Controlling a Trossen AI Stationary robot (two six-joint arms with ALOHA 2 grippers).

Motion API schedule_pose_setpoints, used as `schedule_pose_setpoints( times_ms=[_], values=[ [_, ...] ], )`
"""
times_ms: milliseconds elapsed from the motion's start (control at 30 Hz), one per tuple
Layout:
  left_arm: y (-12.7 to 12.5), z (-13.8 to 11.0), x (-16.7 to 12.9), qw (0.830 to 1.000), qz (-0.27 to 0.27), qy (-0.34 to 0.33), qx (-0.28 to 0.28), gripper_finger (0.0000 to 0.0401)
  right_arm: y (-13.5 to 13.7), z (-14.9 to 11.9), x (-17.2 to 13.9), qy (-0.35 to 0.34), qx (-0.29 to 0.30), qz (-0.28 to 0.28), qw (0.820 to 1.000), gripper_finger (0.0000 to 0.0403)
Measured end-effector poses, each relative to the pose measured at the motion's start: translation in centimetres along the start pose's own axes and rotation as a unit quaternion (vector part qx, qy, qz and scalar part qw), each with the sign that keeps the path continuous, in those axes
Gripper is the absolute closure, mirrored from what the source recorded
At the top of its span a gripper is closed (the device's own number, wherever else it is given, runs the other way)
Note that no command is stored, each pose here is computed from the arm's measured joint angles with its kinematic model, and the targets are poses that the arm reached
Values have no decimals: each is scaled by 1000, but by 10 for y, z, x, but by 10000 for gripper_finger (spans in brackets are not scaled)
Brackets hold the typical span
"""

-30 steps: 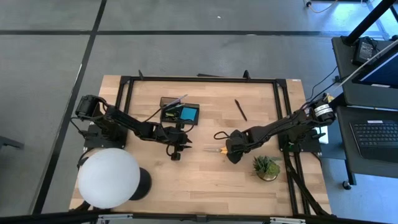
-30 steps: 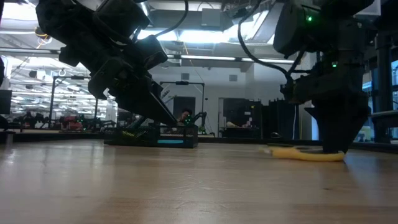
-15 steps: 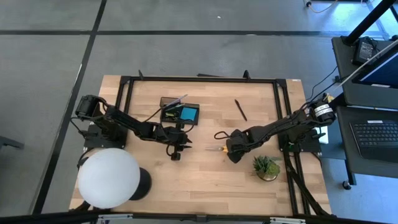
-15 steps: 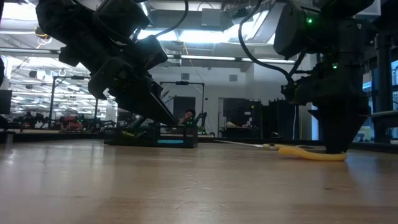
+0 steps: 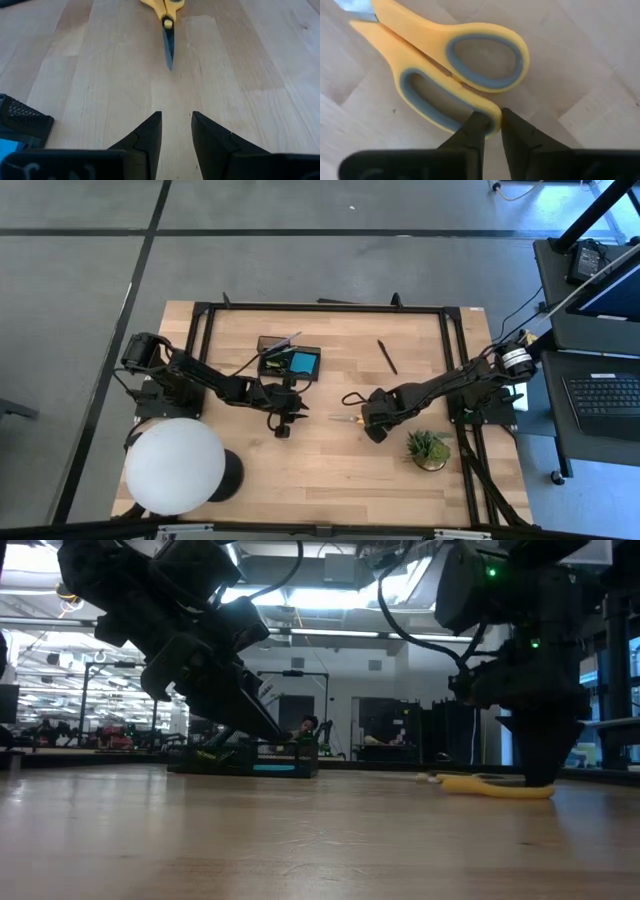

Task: Pick and place office supplies into organizer
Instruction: Put the yellow scissors into the black desk organizer

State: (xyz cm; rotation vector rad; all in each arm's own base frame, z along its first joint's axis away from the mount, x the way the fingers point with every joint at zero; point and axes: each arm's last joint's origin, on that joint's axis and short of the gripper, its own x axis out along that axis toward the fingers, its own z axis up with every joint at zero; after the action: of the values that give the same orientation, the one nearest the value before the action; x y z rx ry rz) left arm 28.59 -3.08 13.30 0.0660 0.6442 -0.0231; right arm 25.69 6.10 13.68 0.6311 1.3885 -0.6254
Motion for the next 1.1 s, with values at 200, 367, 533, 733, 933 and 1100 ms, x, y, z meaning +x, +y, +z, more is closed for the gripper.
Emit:
schedule_pose_setpoints(
  times_ms=[200,367,533,733,933,1100],
  values=[
    [0,0,0,1000,-1,2,3,301,12,9,-18,-28,-31,-2,999,351],
    [-2,-1,-2,999,-39,10,-3,301,16,15,-34,-61,-49,-33,996,351],
    [-5,0,-12,995,-94,29,-11,301,20,22,-51,-104,-74,-68,990,352],
    [-7,4,-30,994,-99,49,-17,301,27,32,-71,-145,-105,-77,981,352],
    [-12,4,-55,991,-102,85,-34,301,32,41,-90,-208,-133,-114,962,352],
    [-14,4,-75,987,-98,107,-61,301,31,52,-105,-267,-153,-164,937,352]
  ],
)
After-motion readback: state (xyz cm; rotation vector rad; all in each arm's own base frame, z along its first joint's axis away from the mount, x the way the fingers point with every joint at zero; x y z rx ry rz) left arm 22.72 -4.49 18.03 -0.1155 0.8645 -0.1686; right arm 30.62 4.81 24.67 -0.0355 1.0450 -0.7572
